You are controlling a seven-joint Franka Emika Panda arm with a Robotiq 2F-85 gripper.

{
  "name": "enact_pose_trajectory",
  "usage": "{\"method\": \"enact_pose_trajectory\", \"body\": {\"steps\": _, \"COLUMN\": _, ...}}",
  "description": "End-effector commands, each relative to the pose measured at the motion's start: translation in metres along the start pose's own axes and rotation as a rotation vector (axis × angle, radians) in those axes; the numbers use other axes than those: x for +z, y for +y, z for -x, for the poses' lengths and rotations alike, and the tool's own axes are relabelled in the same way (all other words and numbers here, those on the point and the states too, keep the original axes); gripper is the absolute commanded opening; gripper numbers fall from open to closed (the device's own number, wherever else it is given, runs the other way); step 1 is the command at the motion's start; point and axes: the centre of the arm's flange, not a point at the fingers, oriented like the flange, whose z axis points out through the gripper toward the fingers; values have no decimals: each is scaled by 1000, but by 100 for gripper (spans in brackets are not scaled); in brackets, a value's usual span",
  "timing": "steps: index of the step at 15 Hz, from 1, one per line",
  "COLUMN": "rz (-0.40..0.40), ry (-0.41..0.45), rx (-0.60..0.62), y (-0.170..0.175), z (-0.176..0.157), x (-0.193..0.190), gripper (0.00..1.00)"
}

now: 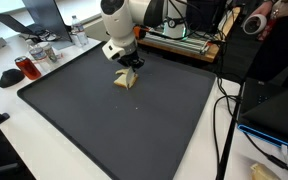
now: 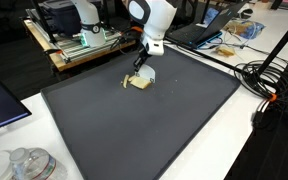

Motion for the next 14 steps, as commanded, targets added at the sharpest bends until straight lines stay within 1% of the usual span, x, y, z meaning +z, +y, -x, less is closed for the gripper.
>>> {"method": "enact_pose_trajectory", "body": {"steps": 1, "rz": 3, "ry": 1, "rx": -44, "y": 4, "z": -20, "x": 22, "gripper": 1}}
{"method": "enact_pose_trajectory", "body": {"steps": 6, "rz": 49, "ry": 26, "rx": -99, "y": -6, "z": -40, "x": -1, "gripper": 1}}
{"method": "enact_pose_trajectory", "body": {"steps": 10, "rz": 57, "ry": 38, "rx": -117, "y": -7, "z": -54, "x": -15, "gripper": 1}}
{"method": "enact_pose_trajectory", "body": {"steps": 12, "rz": 62, "ry": 0, "rx": -135, "y": -6, "z": -54, "x": -11, "gripper": 1}}
{"method": "enact_pose_trajectory", "body": {"steps": 14, "rz": 67, "ry": -54, "rx": -160, "y": -1, "z": -46, "x": -2, "gripper": 1}}
